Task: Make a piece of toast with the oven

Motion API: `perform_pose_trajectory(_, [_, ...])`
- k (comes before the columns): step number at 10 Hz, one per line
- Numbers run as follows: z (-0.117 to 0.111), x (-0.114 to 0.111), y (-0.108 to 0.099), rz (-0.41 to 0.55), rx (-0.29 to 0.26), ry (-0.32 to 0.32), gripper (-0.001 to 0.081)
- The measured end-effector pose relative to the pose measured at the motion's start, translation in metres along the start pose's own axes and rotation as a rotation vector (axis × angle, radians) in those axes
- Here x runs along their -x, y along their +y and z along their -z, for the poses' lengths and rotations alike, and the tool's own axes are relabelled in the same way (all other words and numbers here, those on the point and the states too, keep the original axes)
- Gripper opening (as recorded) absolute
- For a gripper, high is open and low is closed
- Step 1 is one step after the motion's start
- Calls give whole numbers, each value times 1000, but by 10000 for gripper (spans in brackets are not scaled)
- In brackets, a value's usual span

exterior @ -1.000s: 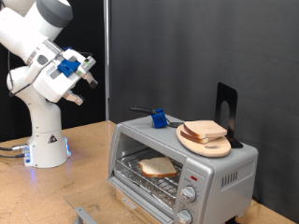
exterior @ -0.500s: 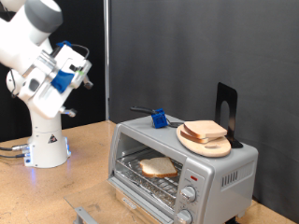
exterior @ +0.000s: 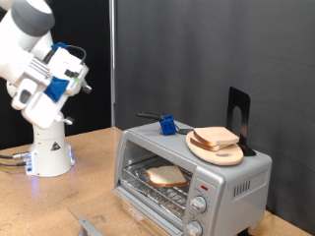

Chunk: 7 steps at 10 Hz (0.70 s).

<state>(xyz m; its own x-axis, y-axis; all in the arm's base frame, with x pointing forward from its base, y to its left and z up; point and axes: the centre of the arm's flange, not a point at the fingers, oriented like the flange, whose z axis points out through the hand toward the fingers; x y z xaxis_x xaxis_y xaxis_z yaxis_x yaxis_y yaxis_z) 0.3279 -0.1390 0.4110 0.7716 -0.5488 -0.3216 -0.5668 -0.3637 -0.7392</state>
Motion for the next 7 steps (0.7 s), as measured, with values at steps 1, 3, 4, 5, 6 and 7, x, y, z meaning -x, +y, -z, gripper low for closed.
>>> perform_pose_trajectory(1, [11,-5,9,-33,-21,23,801])
perform_pose_trajectory(3, [30,-12,23,-67,-50,46,801])
perform_pose_trajectory(4, [35,-15,27,-72,-42,44,801])
perform_pose_trajectory(5, [35,-19,30,-78,-23,35,801])
perform_pose_trajectory(6, [34,-19,30,-79,-25,27,801])
perform_pose_trajectory(7, [31,-14,30,-87,-28,-23,801])
